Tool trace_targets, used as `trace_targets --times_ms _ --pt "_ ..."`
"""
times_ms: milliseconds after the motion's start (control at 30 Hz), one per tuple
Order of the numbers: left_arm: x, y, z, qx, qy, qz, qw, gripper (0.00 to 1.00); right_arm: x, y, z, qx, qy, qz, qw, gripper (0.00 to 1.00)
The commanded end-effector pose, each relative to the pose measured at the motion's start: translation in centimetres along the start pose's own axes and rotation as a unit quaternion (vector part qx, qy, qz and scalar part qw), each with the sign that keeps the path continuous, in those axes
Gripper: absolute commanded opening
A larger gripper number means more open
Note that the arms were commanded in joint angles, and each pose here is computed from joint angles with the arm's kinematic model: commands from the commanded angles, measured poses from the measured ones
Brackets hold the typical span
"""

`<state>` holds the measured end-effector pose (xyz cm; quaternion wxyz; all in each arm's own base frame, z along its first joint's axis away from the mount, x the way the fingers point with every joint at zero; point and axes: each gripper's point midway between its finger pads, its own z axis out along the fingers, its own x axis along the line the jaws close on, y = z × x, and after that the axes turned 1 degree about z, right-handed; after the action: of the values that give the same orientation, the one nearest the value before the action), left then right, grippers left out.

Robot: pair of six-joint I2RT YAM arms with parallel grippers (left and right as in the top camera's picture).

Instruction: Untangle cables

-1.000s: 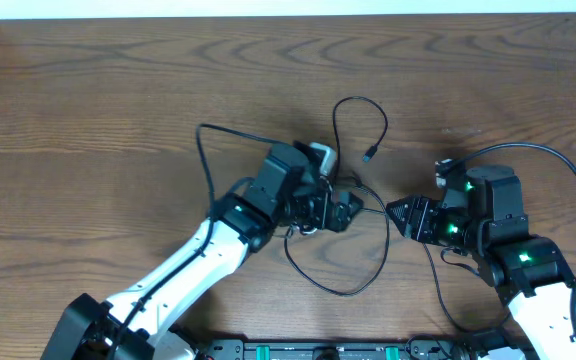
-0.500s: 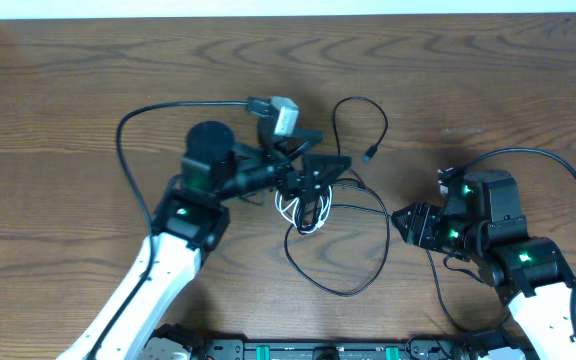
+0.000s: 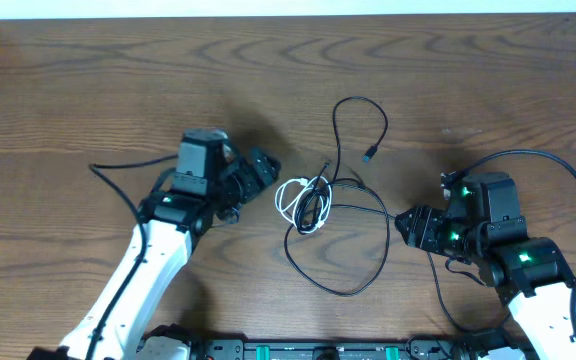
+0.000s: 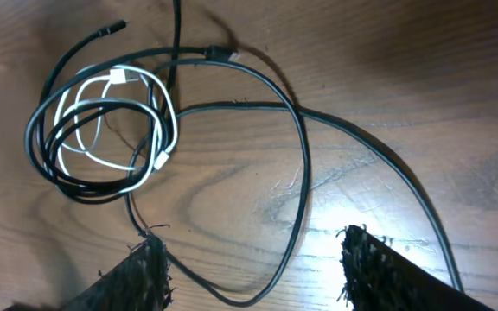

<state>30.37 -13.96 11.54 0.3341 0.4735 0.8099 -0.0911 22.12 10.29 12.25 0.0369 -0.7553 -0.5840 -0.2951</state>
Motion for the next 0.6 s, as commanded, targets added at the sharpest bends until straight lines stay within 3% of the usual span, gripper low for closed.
trace_targets --times_ms 0,67,233,333,567 --pt "0.4 -1.9 1.5 0.038 0.019 -0.089 0.995 0.98 -0.1 0.5 -0.2 -0.01 -0.008 0.0 1.0 0.63" --pt "0.5 -2.7 2.1 0.051 0.03 -0.131 0.99 0.98 -0.1 0.4 -0.2 -0.009 -0.008 0.0 1.0 0.63" --pt "0.8 -3.9 2.8 0.067 0.047 -0.138 0.987 0.98 -0.4 -0.3 -0.2 0.008 -0.011 0.008 1.0 0.63" --pt "1.8 -4.7 2.8 0.075 0.072 -0.184 0.977 0.98 -0.6 -0.9 -0.3 0.019 -0.014 0.031 0.999 0.63" --pt "3.9 -4.0 4.0 0.042 0.12 -0.266 0.956 0.98 -1.0 -1.5 -0.3 0.031 -0.024 0.064 0.997 0.62"
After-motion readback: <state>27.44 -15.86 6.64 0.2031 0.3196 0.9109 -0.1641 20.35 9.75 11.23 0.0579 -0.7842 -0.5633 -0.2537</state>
